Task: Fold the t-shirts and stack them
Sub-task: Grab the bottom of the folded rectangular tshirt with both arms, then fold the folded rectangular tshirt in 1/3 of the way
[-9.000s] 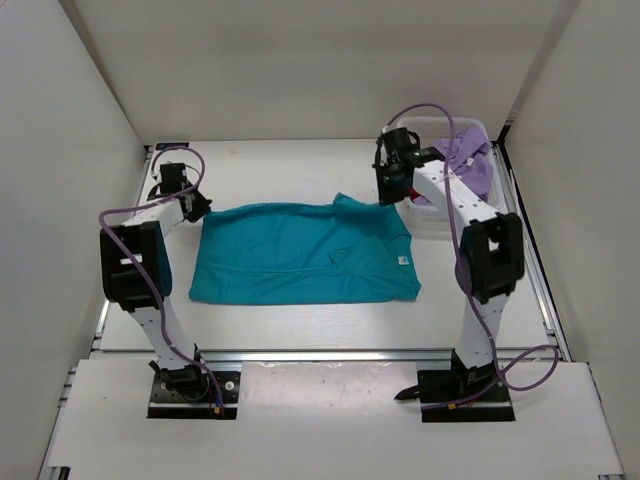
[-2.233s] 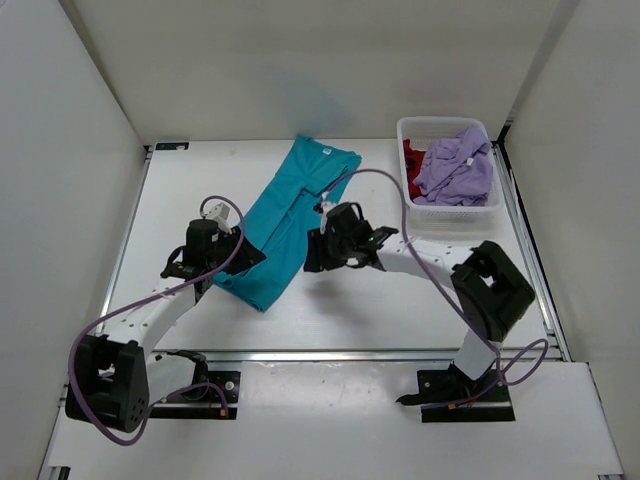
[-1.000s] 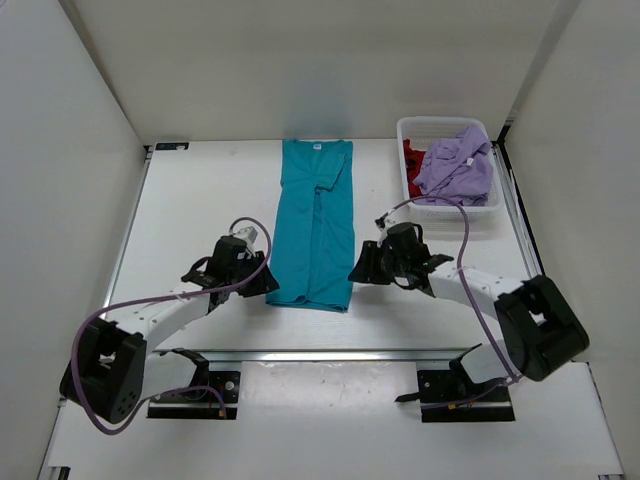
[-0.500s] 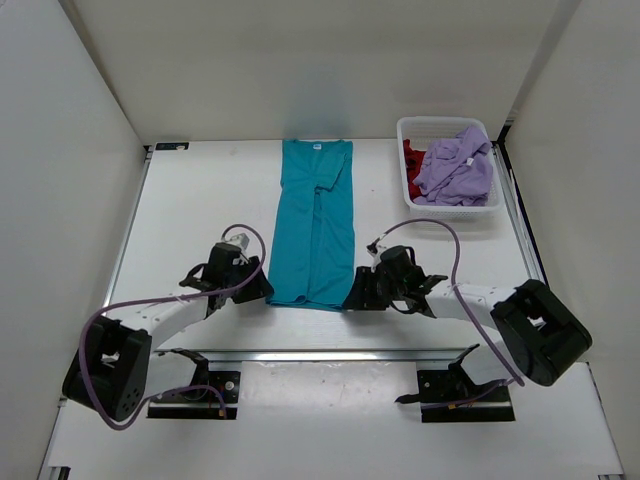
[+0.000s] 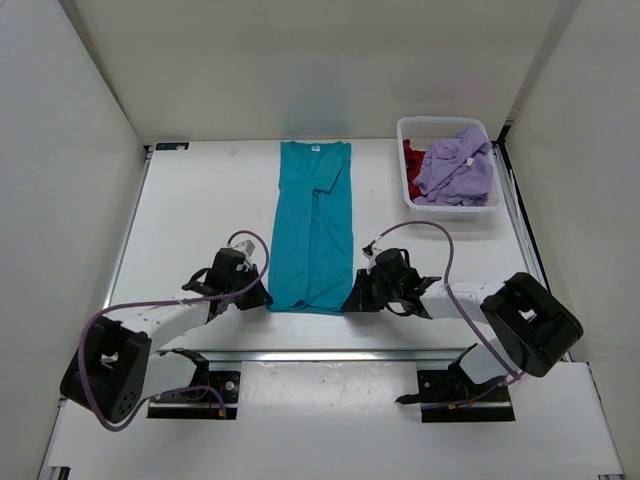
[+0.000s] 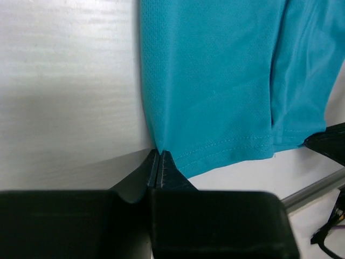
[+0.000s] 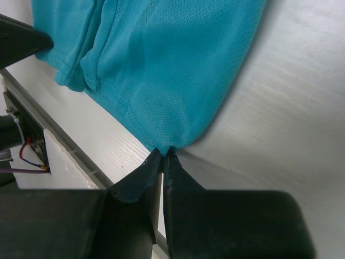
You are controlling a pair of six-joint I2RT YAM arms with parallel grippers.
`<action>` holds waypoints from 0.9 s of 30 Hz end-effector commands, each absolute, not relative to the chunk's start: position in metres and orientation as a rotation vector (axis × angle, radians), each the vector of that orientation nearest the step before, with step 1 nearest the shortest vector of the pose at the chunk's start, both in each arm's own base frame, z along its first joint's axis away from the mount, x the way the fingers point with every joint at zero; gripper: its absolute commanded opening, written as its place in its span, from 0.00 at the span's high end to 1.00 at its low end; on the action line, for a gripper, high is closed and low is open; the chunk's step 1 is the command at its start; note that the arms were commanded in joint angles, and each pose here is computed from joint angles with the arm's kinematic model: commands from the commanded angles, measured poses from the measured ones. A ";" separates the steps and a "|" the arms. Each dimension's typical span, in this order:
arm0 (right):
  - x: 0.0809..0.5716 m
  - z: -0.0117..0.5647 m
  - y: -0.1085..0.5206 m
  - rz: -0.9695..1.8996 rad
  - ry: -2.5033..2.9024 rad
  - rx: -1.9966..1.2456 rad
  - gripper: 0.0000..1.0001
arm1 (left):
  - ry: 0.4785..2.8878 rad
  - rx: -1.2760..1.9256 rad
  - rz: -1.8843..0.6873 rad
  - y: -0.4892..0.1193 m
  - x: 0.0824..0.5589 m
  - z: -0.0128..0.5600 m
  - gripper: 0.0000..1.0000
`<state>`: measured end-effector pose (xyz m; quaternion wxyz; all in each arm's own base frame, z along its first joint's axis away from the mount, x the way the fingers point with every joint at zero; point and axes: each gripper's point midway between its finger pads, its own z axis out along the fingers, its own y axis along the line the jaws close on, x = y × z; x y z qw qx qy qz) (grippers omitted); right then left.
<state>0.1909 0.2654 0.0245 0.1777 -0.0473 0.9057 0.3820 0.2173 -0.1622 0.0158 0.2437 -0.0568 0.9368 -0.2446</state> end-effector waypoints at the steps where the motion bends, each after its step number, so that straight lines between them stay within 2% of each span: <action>1: 0.187 0.036 0.269 1.075 2.509 -0.159 1.00 | 2.577 -0.132 -0.707 -0.162 0.198 0.021 0.96; 4: 0.161 0.032 0.265 1.063 2.545 -0.187 1.00 | 2.595 -0.116 -0.729 -0.162 0.181 0.023 1.00; 9: 0.126 0.028 0.256 1.027 2.599 -0.194 1.00 | 2.629 -0.094 -0.778 -0.162 0.149 0.025 1.00; 14: 0.125 0.053 0.256 1.062 2.540 -0.197 1.00 | 2.548 -0.106 -0.845 -0.165 0.160 0.061 1.00; 16: 0.135 0.064 0.255 1.069 2.509 -0.198 1.00 | 2.489 -0.124 -0.869 -0.167 0.177 0.082 1.00; 20: 0.189 0.095 0.250 1.027 2.422 -0.206 0.99 | 2.416 -0.146 -0.871 -0.176 0.222 0.111 1.00; 24: 0.259 0.126 0.243 0.974 2.326 -0.202 1.00 | 2.327 -0.224 -0.848 -0.176 0.277 0.130 1.00; 27: 0.310 0.135 0.239 0.957 2.309 -0.181 1.00 | 2.333 -0.303 -0.823 -0.176 0.316 0.123 1.00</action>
